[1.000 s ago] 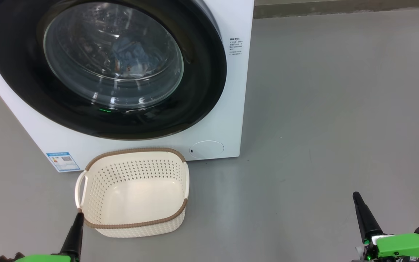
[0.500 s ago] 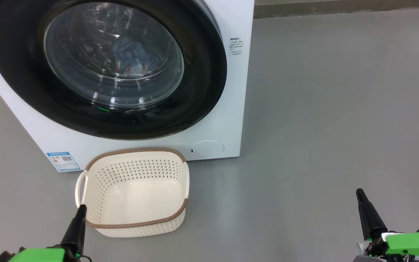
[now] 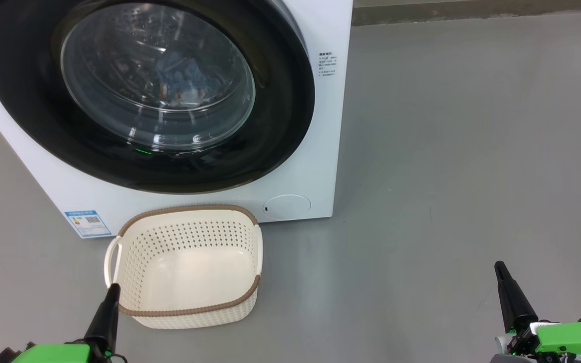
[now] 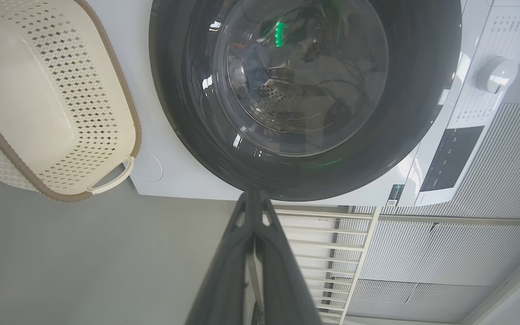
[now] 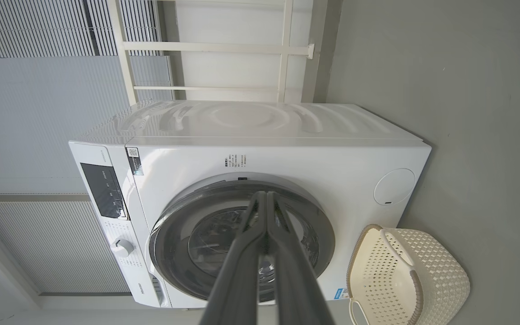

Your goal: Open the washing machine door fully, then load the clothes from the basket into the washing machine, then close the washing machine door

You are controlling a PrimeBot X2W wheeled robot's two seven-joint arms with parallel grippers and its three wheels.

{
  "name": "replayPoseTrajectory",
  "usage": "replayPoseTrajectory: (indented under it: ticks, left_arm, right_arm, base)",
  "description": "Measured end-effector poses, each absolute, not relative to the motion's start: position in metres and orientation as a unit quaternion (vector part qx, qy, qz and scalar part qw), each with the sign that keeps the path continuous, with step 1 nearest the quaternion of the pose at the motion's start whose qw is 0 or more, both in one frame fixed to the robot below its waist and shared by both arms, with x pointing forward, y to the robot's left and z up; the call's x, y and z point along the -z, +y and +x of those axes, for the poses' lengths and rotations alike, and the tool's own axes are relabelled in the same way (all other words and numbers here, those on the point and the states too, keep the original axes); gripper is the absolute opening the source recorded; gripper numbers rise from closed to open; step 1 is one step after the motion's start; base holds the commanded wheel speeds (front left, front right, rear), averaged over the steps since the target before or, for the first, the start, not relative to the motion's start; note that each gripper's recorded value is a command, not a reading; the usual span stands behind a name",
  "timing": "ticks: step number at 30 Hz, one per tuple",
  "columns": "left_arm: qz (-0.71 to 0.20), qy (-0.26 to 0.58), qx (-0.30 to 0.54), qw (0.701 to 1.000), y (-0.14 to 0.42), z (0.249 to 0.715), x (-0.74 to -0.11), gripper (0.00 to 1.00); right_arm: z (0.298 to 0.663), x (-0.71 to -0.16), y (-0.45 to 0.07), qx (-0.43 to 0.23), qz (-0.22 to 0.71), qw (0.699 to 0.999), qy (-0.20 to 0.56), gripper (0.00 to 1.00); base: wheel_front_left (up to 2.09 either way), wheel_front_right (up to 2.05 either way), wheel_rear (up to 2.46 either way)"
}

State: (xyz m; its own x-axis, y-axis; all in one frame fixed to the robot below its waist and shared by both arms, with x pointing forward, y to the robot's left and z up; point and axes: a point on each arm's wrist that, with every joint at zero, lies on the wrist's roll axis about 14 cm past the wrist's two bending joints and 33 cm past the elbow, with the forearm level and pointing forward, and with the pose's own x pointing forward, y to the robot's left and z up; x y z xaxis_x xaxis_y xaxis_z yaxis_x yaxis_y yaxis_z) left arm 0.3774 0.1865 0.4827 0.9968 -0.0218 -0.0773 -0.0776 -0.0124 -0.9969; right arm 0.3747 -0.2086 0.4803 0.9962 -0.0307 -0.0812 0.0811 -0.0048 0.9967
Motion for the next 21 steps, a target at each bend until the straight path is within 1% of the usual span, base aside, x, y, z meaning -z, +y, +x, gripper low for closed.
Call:
replayPoseTrajectory:
  ticks: [21]
  left_arm:
    - [-0.711,0.035,-0.020,0.702,0.1865,0.3774,-0.4827,0.00]
  right_arm:
    - [0.3747,-0.4803,-0.2090,0.040,0.708,0.705,0.017,0.00]
  base:
    - [0.00,0.00,0.00]
